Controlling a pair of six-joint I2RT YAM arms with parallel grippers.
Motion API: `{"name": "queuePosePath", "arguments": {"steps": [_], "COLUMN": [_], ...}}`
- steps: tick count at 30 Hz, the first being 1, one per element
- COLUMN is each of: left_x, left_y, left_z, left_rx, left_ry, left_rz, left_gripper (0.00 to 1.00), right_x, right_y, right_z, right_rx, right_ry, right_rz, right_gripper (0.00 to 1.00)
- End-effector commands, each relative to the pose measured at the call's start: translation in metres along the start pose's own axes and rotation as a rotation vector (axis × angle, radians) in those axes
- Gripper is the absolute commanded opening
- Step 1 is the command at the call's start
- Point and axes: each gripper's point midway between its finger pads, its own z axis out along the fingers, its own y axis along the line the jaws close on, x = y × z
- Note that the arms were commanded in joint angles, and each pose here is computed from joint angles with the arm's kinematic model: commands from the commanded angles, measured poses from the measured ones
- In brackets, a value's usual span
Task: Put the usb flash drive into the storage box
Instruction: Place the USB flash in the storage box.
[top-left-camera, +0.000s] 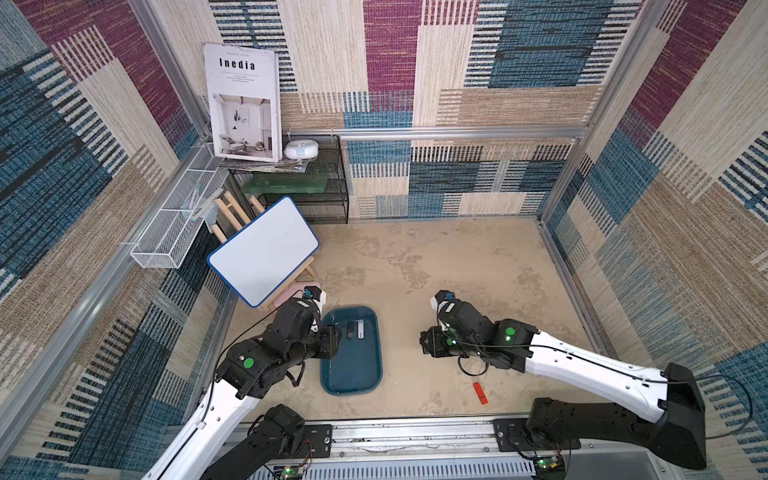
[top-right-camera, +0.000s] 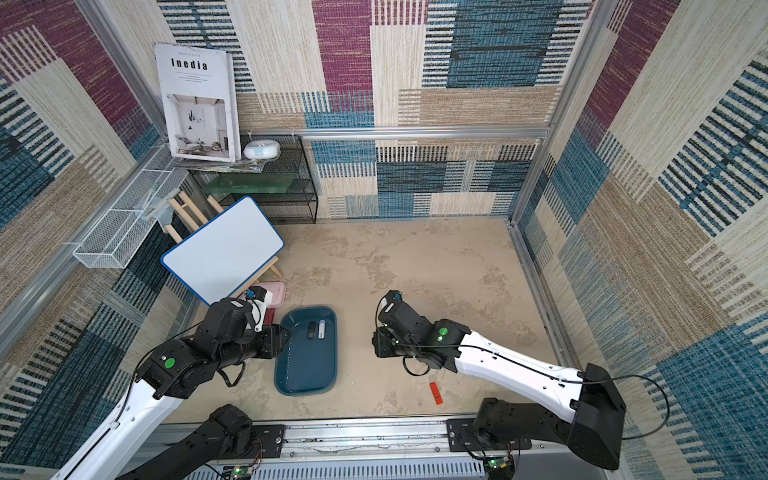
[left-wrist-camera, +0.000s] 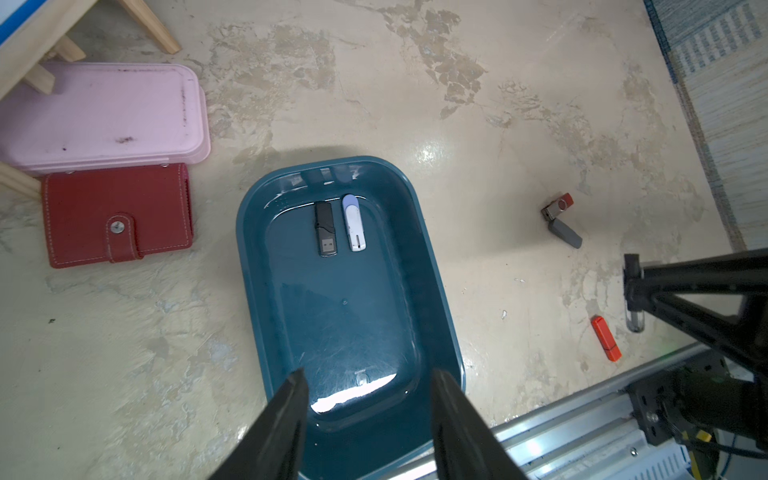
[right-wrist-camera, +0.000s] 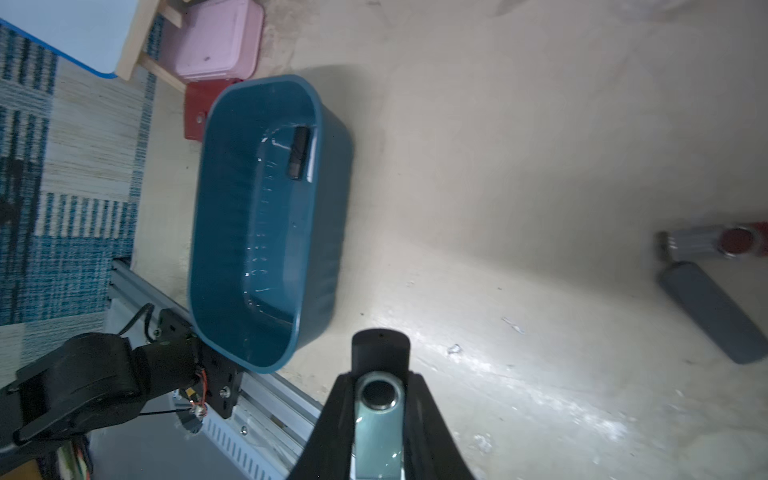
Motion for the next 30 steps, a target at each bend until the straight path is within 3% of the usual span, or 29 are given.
{"name": "queuePosePath", "arguments": {"steps": [1, 10, 17, 30], "left_x": [-0.005, -0.014, -0.015, -0.016], "left_y": [0.017, 0.041, 0.051, 0.055], "left_z": [-0.006, -0.018, -0.026, -0.029], "left_rx": [-0.084, -0.168, -0.211, -0.226], "left_ry": [-0.039, -0.11, -0.145, -0.161], "left_rz": [-0.027, -0.104, -0.131, -0.141], "left_gripper": [0.52, 0.52, 0.52, 0.53], "right_x": [-0.011, -0.02, -0.016, -0.026], "right_y": [0.042, 0.112, 0.133, 0.116], "right_z": [0.011, 0.081, 0.144, 0.221], "right_rx": [-0.092, -0.12, -0.094, 0.058], "right_ry": [-0.017, 0.035, 0.096, 0.096], "right_rz": [-0.01, -0.027, 0.01, 0.031], "right_gripper": [0.13, 0.13, 0.13, 0.17]}}
